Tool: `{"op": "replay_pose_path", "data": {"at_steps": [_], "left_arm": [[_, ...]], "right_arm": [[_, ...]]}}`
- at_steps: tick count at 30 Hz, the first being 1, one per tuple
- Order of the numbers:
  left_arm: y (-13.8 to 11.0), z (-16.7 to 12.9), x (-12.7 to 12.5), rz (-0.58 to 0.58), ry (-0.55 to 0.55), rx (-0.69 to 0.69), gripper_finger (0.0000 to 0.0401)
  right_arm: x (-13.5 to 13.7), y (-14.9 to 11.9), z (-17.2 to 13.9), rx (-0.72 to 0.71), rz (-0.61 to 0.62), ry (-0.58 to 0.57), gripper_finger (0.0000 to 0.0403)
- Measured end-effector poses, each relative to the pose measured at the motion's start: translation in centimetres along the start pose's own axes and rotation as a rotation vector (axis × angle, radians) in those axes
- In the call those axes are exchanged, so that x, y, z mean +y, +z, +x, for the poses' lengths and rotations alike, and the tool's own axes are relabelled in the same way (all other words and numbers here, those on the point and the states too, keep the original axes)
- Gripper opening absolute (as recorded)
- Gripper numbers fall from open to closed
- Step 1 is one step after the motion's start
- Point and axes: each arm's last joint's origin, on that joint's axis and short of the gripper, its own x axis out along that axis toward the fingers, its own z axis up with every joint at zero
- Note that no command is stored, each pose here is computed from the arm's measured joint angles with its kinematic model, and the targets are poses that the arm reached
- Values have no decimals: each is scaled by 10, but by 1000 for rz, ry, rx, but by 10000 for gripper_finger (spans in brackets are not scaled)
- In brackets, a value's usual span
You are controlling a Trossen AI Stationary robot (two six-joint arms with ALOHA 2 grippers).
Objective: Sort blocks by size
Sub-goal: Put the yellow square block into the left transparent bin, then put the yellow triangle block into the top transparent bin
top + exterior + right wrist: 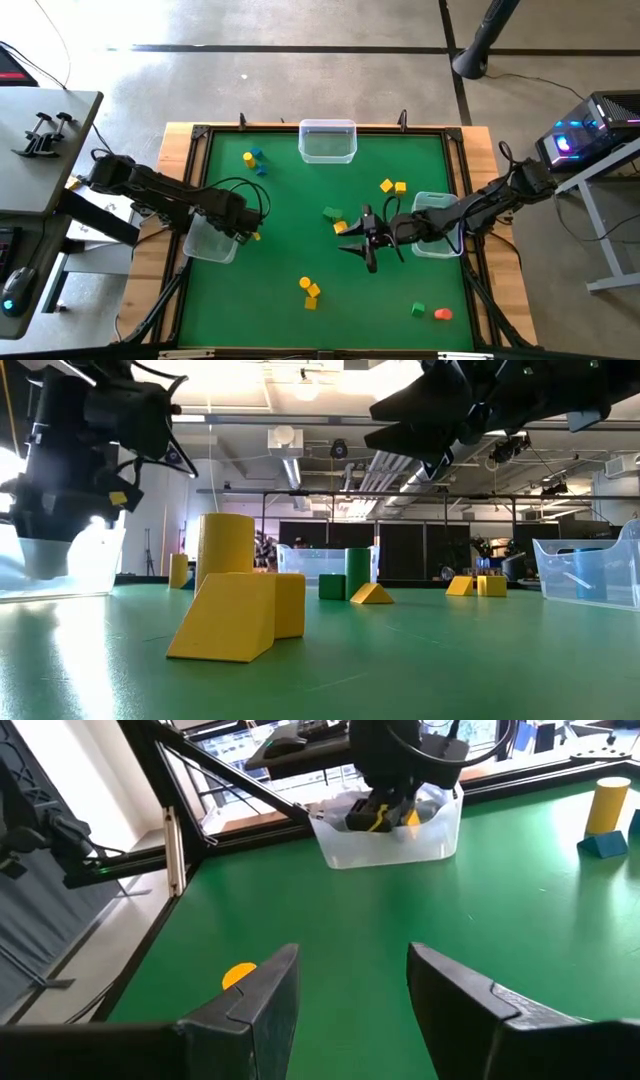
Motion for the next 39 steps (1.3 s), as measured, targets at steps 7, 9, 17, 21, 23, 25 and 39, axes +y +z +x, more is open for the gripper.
{"op": "replay_pose_path", "data": {"at_steps": [7, 9, 17, 21, 23, 25, 39], "left_arm": [[0, 0, 0, 47, -3, 7, 183], [-1, -3, 0, 81, -5, 21, 198], [7, -51, -11, 187, -153, -15, 215], [11, -89, -25, 324, -303, -131, 215], [10, -107, -34, 422, -391, -212, 216], [8, -122, -41, 502, -457, -289, 216], [-30, -167, -108, 863, -677, -956, 216]], "right_arm": [[0, 0, 0, 1, 0, 0, 178], [0, 0, 0, 1, 0, 0, 178], [-1, 0, 0, -8, -1, -32, 178], [-1, 0, 0, -4, -1, -37, 178], [-1, 0, 0, -3, -2, -38, 178], [-1, 0, 0, -3, -2, -39, 178], [-1, 0, 0, -4, -61, -39, 178]]}}
